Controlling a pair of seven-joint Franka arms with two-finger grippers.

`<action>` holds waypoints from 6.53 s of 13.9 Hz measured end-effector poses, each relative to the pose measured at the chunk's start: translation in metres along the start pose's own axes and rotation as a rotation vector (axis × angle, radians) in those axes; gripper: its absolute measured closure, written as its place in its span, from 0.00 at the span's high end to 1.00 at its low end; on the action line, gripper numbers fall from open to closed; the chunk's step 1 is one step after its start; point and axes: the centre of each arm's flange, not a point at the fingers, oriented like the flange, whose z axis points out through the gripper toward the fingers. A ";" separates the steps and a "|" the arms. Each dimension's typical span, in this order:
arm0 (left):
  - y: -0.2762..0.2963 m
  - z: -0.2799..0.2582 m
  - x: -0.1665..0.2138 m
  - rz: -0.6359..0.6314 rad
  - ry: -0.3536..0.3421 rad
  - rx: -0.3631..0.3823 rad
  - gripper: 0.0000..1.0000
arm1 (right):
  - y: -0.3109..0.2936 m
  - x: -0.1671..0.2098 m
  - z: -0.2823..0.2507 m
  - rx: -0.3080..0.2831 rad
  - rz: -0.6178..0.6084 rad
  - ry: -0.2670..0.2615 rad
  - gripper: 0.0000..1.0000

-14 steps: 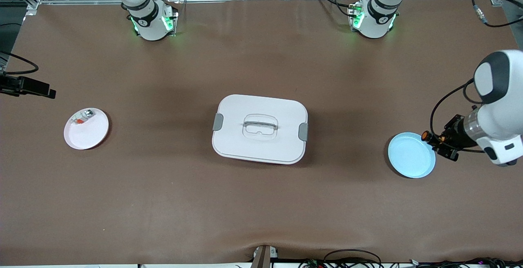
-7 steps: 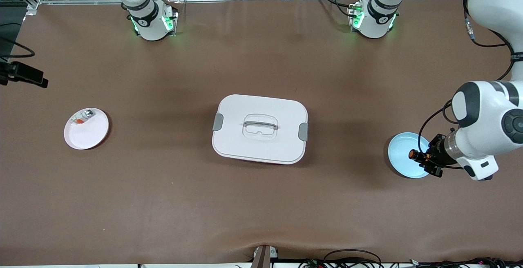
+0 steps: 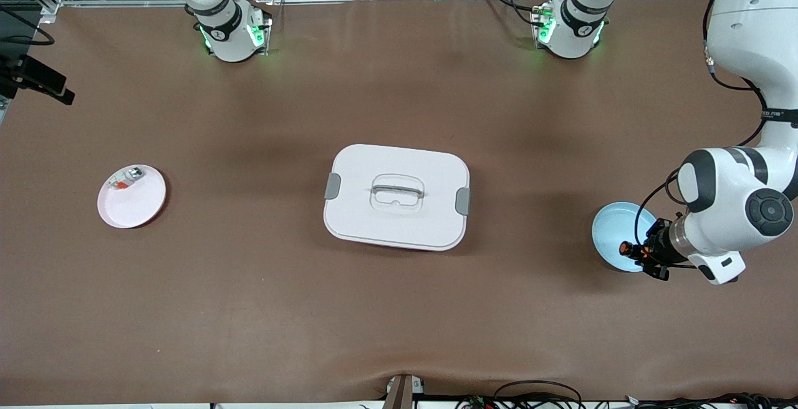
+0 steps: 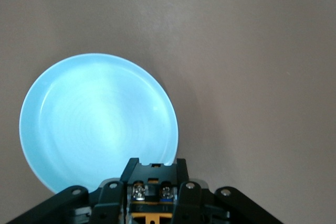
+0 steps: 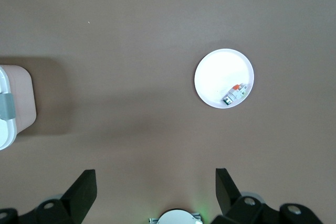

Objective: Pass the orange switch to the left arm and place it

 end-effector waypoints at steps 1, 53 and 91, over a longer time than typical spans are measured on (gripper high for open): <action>-0.002 0.007 0.004 -0.014 -0.002 0.001 0.33 | 0.000 -0.001 0.000 0.001 0.004 0.002 1.00; -0.014 0.041 -0.011 0.857 0.055 0.035 1.00 | 0.004 -0.032 -0.007 0.062 0.057 0.082 1.00; -0.080 -0.301 -0.079 1.262 0.066 0.001 1.00 | -0.002 -0.033 -0.009 0.011 -0.027 0.092 1.00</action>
